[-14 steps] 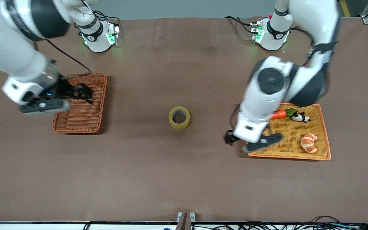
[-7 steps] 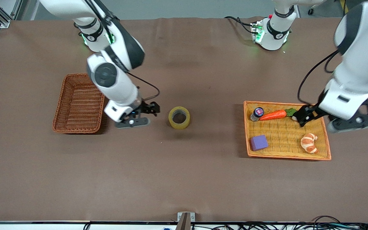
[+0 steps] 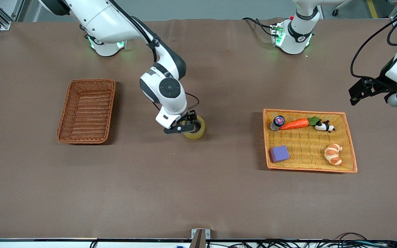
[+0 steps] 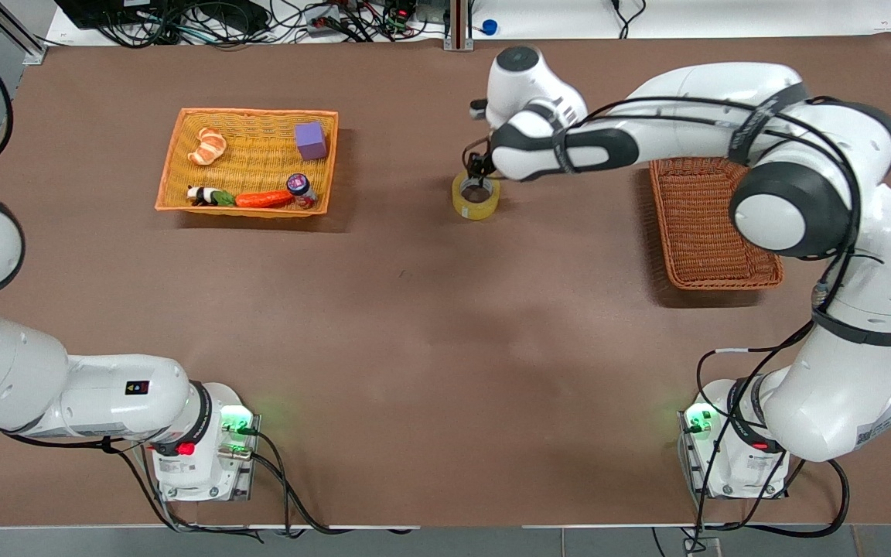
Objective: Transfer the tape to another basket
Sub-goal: 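Close the right gripper on the rim of the tape roll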
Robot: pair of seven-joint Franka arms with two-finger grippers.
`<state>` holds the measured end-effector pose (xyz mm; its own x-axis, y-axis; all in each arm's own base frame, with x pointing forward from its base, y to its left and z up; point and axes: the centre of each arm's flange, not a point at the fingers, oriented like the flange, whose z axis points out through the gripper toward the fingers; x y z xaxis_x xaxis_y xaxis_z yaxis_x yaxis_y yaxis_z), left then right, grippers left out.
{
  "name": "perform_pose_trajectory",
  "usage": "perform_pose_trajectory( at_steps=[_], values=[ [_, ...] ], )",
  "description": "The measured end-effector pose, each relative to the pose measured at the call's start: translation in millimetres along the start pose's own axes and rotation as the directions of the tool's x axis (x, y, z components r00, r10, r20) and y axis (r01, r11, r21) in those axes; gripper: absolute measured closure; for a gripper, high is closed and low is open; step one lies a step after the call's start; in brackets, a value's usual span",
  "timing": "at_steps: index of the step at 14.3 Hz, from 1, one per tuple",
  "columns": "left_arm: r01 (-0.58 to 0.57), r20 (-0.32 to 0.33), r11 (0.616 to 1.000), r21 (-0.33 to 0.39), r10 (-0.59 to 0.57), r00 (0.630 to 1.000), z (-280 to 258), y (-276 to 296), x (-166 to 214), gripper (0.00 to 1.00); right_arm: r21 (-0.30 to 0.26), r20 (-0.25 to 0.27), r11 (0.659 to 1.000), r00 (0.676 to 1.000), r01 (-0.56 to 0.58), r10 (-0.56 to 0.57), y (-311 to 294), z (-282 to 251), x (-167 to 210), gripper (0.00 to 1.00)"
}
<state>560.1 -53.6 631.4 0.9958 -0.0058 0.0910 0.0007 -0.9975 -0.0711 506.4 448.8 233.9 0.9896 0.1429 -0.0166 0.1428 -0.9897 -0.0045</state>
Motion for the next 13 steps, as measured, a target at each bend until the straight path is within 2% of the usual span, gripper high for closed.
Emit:
perform_pose_trajectory(
  at_steps=[5,7,8,13],
  values=[
    [-0.002,0.016,1.000,-0.011,0.002,1.000,-2,-14,-17,0.00,-0.039,-0.030,0.999,0.999,0.026,-0.028,-9,27,-6,0.00],
    [-0.005,0.013,1.000,-0.011,0.005,1.000,-4,-12,-18,0.00,-0.032,-0.045,0.999,0.999,0.026,-0.028,-7,37,-3,0.03],
    [-0.006,0.013,1.000,-0.012,0.006,1.000,-4,-11,-19,0.00,-0.033,-0.051,0.999,0.998,0.024,-0.025,-7,41,-3,0.08],
    [-0.016,0.036,1.000,-0.012,0.016,0.999,0,-8,-21,0.00,-0.047,-0.063,0.999,0.998,-0.016,0.013,-7,49,-2,0.65]
  ],
)
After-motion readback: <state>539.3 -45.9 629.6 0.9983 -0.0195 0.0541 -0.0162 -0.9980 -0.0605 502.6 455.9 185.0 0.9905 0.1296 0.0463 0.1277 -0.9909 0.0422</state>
